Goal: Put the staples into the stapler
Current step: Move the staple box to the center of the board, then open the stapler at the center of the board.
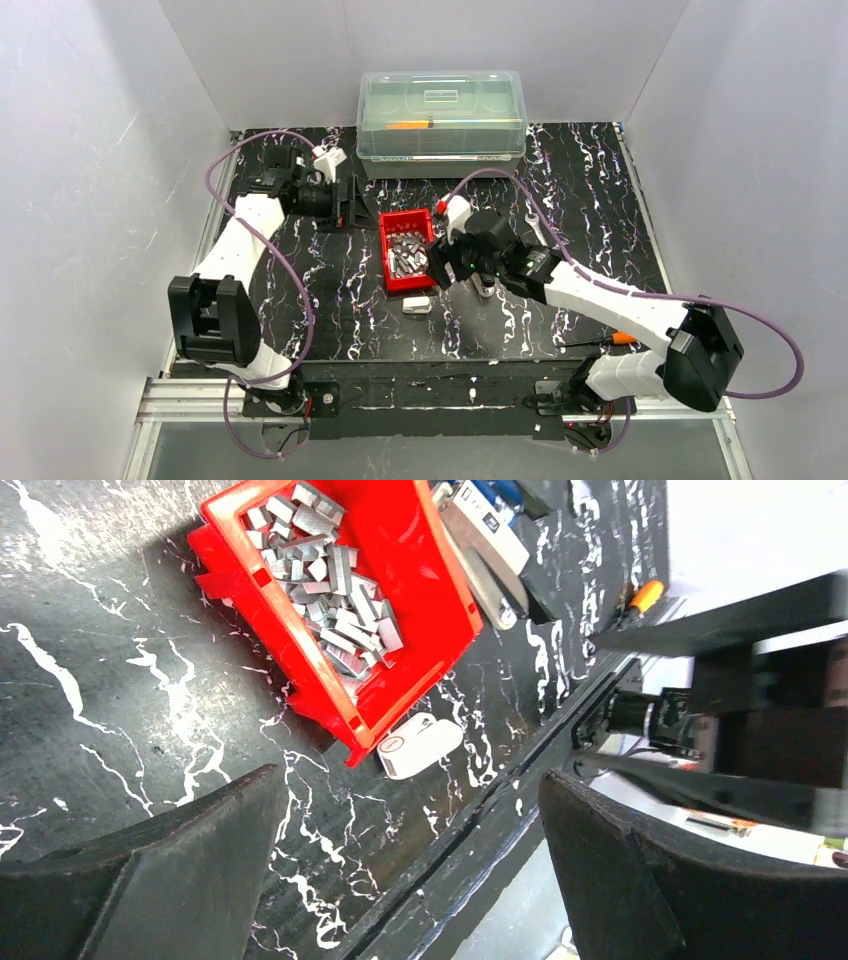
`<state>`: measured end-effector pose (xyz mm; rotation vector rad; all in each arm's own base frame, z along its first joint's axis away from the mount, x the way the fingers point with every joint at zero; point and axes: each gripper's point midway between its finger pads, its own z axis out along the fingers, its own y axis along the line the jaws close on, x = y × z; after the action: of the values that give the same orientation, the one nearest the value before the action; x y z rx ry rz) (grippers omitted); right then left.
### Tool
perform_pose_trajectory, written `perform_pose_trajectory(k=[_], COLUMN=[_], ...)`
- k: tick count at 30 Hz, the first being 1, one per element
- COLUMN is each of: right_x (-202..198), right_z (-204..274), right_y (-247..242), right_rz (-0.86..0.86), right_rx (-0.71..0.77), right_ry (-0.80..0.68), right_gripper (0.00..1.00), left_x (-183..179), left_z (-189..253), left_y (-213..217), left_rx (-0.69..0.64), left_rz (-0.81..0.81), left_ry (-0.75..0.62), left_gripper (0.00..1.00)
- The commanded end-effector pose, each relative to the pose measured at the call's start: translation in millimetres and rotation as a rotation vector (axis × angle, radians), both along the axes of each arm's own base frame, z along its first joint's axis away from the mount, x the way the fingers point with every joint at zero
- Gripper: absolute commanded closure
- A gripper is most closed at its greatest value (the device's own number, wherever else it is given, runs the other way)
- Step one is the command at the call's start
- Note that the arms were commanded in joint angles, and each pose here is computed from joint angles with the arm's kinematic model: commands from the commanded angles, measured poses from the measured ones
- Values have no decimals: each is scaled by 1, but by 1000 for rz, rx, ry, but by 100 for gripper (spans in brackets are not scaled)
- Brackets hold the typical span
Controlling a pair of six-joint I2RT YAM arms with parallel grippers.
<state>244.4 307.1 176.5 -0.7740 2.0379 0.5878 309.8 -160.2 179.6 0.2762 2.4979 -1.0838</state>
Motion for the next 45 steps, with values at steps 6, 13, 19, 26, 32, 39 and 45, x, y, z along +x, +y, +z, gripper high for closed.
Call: perform_pose_trajectory(k=[6, 13, 19, 26, 32, 39, 45], right_x=[-63, -71, -66, -61, -48, -53, -59], right_z=[-65, -94, -113, -92, -94, -108, -113], right_y=[28, 45, 46, 42, 46, 49, 51], right_rz=[344, 393, 391, 358, 343, 363, 374], right_rx=[-102, -146, -210, -191, -209, -221, -197], right_ry=[102, 107, 67, 3, -51, -5, 19], right_gripper=[22, 25, 28, 30, 31, 37, 38], left_x=[-7, -24, -36, -56, -70, -85, -90], left_z=[66, 87, 93, 95, 99, 104, 113], left_y=[35, 37, 29, 24, 19, 19, 15], left_rx=[-76, -78, -130, -161, -190, -168, -208], left_rz=[72, 30, -51, -172, -242, -313, -344], left_ry=[-151, -229, -246, -309, -376, -476, -517], left_gripper=[2, 2, 2, 2, 2, 2, 2])
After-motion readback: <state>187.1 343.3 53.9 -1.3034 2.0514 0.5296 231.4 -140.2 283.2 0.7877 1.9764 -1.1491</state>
